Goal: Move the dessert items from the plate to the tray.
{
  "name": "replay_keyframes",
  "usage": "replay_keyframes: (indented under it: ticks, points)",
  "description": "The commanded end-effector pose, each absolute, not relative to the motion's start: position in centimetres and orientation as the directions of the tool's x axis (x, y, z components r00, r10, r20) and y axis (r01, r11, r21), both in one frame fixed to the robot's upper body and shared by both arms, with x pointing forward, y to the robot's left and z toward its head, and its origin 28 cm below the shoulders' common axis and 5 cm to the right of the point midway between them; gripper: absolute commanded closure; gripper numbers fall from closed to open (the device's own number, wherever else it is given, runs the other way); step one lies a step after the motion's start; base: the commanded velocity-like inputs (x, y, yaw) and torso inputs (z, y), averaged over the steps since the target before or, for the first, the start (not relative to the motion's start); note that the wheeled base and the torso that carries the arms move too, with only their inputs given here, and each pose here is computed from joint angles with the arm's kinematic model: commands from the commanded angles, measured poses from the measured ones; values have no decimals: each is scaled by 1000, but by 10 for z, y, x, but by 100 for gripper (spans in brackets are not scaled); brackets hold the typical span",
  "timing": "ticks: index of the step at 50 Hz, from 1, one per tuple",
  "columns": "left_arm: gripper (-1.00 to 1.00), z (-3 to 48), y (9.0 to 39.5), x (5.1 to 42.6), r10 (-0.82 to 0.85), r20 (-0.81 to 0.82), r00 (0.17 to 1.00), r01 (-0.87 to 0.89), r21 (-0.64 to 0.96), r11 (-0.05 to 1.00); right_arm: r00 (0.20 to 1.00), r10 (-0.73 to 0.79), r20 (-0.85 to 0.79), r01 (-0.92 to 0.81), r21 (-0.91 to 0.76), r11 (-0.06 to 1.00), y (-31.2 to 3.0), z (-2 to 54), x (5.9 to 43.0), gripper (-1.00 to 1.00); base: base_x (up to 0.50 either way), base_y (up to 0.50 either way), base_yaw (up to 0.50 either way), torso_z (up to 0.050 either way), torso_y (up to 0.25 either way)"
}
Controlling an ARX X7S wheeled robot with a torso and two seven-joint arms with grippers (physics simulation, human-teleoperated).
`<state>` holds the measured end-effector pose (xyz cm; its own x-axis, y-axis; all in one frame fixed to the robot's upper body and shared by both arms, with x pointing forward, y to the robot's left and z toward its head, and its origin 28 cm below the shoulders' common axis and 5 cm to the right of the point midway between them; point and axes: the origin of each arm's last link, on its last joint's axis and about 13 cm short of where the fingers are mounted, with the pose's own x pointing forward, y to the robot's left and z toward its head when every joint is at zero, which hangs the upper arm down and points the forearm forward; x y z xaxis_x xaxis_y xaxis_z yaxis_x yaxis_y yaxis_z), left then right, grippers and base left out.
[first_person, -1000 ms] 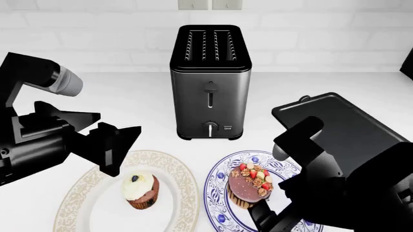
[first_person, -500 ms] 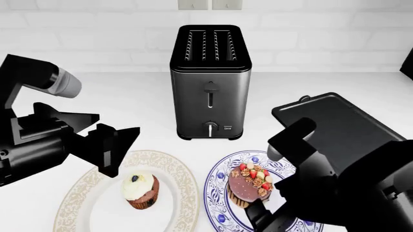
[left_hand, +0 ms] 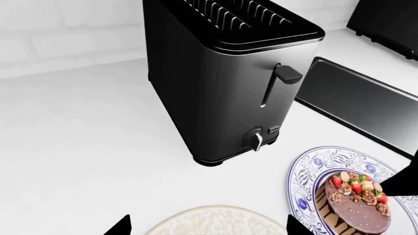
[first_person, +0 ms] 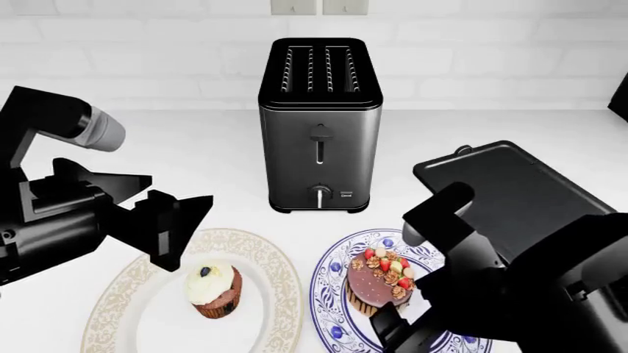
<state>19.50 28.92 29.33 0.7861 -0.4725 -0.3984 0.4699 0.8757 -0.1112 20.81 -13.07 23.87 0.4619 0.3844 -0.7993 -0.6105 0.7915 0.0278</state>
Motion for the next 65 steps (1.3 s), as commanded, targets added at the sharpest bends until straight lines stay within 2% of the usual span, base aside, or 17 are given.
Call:
replay_keyframes:
  ticks: [1,26,27,56,65]
  points:
    - [-100,293,290,195,-473,-398,786,470,-112,875,459,384,-801,-612,28,791,-130,237,210,-100,0,0,0,0,0]
    - [-100,292,291,194,-474,-398,786,471,-112,875,465,374,-802,-606,20,795,-129,236,212,-100,0,0,0,0,0]
    - [-100,293,292,194,-474,-397,786,471,-112,875,465,374,-802,-606,20,795,-128,236,212,100,0,0,0,0,0]
    - [-100,295,291,192,-480,-398,781,475,-120,872,521,377,-766,-591,-5,807,-135,261,197,100,0,0,0,0,0]
    - [-100,300,292,177,-483,-442,756,486,-116,866,536,369,-759,-575,-9,818,-138,271,194,100,0,0,0,0,0]
